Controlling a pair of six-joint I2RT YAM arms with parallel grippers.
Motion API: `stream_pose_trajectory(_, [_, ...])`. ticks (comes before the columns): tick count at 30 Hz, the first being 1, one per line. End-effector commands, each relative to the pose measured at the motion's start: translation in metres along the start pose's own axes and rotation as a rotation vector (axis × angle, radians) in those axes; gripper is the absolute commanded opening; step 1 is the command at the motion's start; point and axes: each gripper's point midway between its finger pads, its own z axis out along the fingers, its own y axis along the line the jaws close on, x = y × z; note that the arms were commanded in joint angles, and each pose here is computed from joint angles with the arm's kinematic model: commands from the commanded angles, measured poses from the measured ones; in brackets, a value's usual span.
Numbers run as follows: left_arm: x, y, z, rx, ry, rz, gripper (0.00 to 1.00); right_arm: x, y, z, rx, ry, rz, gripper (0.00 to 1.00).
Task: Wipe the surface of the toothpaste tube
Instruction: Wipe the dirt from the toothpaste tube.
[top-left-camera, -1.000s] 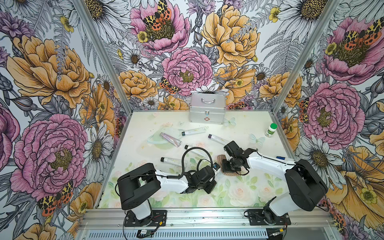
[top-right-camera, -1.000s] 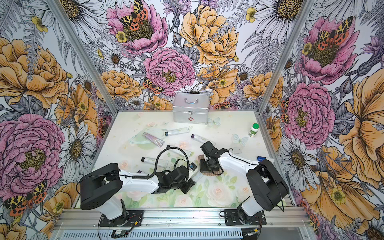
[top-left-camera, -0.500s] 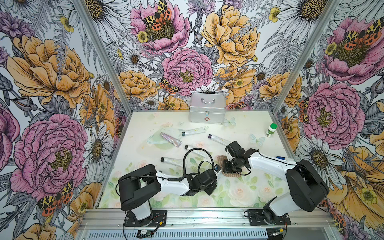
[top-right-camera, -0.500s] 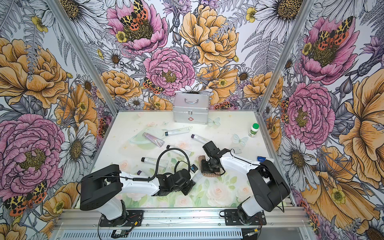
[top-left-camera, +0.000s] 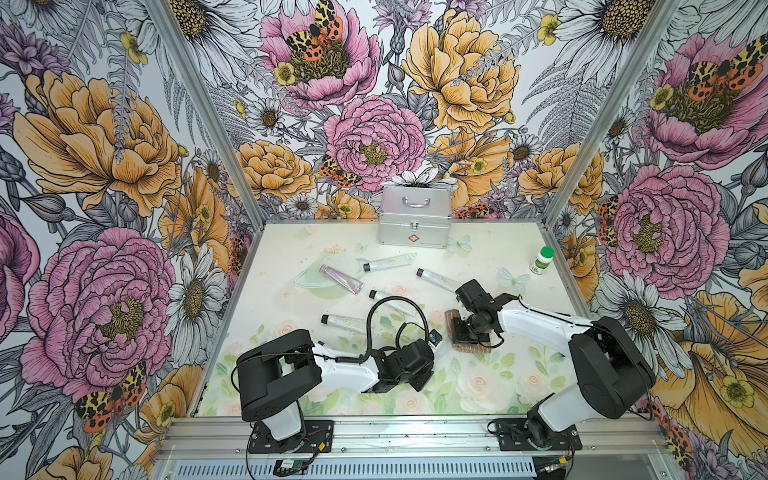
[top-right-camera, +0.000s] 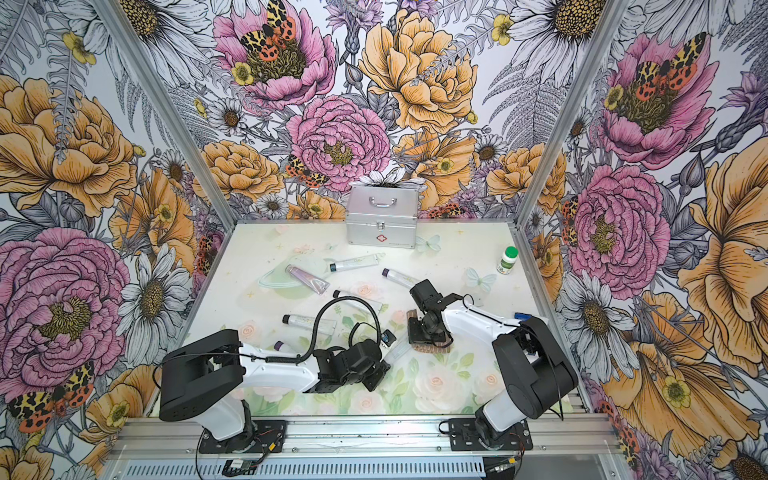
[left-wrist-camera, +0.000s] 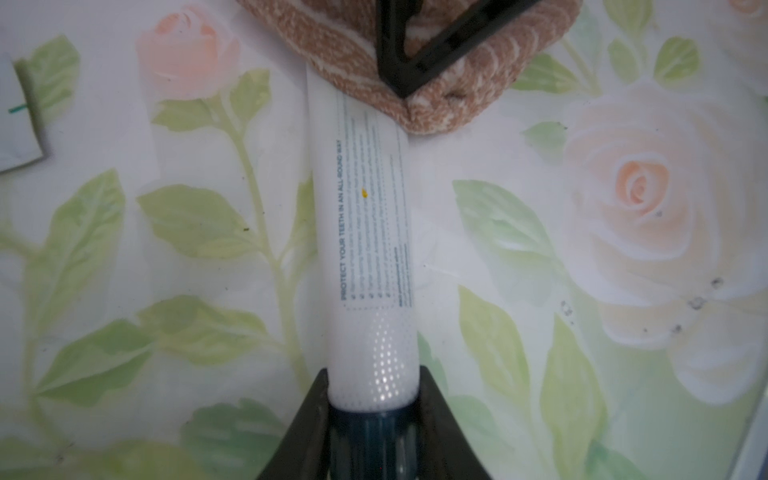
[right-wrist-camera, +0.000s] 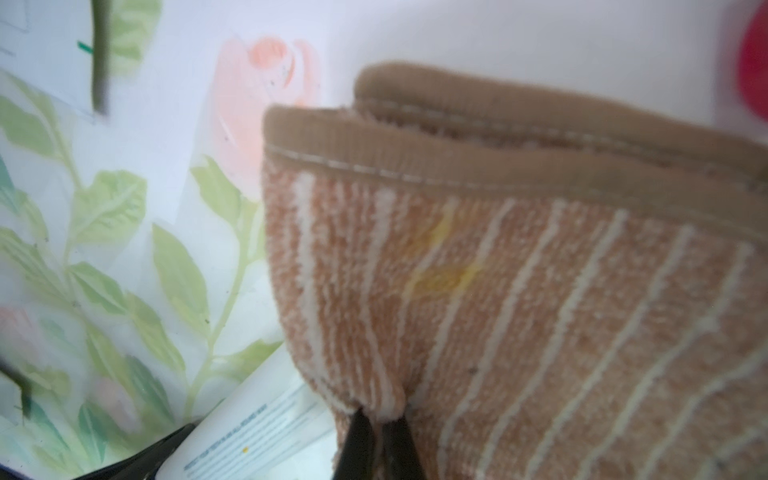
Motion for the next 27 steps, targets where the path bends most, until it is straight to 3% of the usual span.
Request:
stream_pose_trajectory(1, [0.012, 0.006, 0.000, -0.027, 0.044, 0.023, 0.26, 0.020, 0.029, -0.004, -0.111, 0.060, -0.014, 0.00])
stream_pose_trajectory(9, [0.007, 0.010, -0.005, -0.009, 0.015, -0.006, 0.26, 0.034, 0.039, 0.006, -0.124, 0.099, -0.035, 0.00])
stream_pose_trajectory(18, [0.008, 0.010, -0.006, 0.003, 0.015, -0.018, 0.26, 0.014, -0.020, 0.026, 0.151, 0.062, -0.013, 0.00])
stream_pose_trajectory(23, [0.007, 0.010, -0.007, 0.005, 0.009, -0.020, 0.27, -0.003, -0.033, 0.012, 0.138, 0.012, 0.040, 0.00])
stream_pose_trajectory(27, [0.007, 0.008, -0.008, 0.015, 0.007, -0.021, 0.26, -0.014, -0.014, -0.002, 0.053, -0.013, 0.032, 0.00])
